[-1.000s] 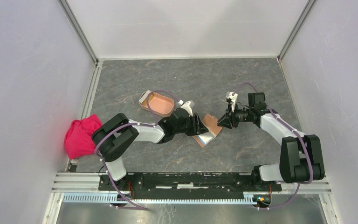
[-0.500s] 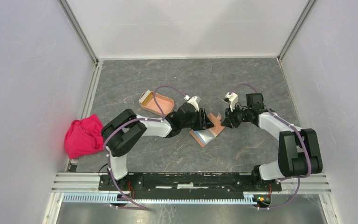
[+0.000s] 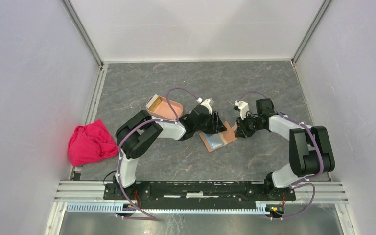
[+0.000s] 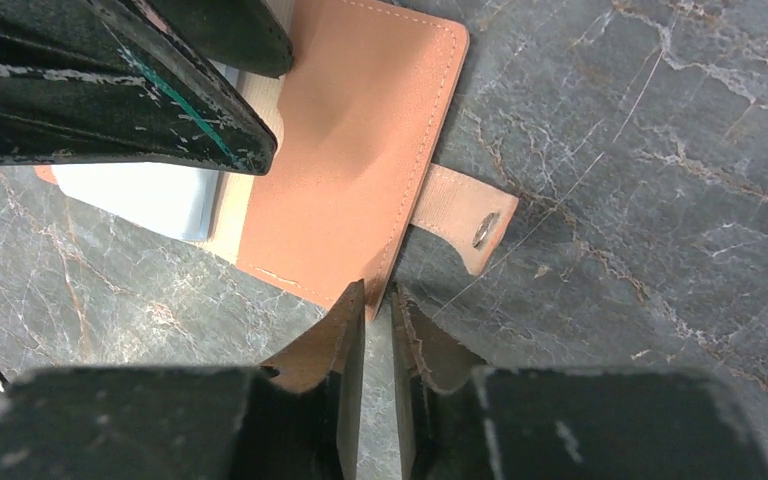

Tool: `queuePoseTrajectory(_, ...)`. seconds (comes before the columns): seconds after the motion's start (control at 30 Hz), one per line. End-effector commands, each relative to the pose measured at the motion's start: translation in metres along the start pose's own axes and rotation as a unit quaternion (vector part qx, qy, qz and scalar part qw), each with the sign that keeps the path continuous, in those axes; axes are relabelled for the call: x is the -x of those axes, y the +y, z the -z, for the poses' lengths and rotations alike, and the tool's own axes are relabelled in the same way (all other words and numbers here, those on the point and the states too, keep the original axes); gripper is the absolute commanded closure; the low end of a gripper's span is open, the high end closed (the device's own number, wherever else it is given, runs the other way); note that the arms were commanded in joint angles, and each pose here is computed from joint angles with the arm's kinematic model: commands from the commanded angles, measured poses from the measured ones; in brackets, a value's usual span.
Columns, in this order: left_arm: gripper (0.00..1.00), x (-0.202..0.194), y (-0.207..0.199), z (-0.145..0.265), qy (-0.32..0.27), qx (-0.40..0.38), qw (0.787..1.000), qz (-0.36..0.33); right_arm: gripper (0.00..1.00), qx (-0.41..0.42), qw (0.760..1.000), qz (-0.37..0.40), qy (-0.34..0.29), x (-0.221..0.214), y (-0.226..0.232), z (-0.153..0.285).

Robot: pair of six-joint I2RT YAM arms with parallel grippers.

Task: Put the credit cards into the card holder
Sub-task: Open the card holder at the center of the board.

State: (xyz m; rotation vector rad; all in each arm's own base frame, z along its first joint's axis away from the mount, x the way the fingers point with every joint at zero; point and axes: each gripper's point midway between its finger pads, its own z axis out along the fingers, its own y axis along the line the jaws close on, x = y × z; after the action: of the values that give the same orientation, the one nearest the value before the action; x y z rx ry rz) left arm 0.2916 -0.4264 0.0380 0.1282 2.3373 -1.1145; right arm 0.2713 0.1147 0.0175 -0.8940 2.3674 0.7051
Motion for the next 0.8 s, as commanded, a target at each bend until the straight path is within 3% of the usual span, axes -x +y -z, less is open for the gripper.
queuePoseTrajectory(0.0,0.43,-0.007,0.028,-0.005,0.016,0.032,0.998,-0.045,0.77,-0.004,1.0,0.023,-0.01,0.013,-0.002,0.007)
queuePoseTrajectory(0.13,0.42,-0.014,0.04,-0.009,0.04,0.055,0.996,-0.063,0.75,-0.001,0.999,0.042,-0.031,0.025,-0.001,0.016)
queuePoseTrajectory(0.37,0.45,-0.021,0.049,-0.013,0.062,0.081,0.992,-0.071,0.65,-0.005,0.972,0.163,-0.167,0.088,0.02,0.072)
queuePoseTrajectory(0.47,0.45,-0.023,0.048,-0.015,0.068,0.081,0.992,-0.074,0.66,0.011,0.964,0.156,-0.217,0.103,0.031,0.076)
queuePoseTrajectory(0.63,0.45,-0.023,0.045,-0.013,0.068,0.074,0.992,-0.078,0.79,0.045,0.984,0.065,-0.159,0.089,0.013,0.043)
queuePoseTrajectory(0.77,0.45,-0.023,0.043,-0.013,0.068,0.069,0.992,-0.08,0.89,-0.014,0.994,0.009,-0.109,0.07,-0.022,0.023)
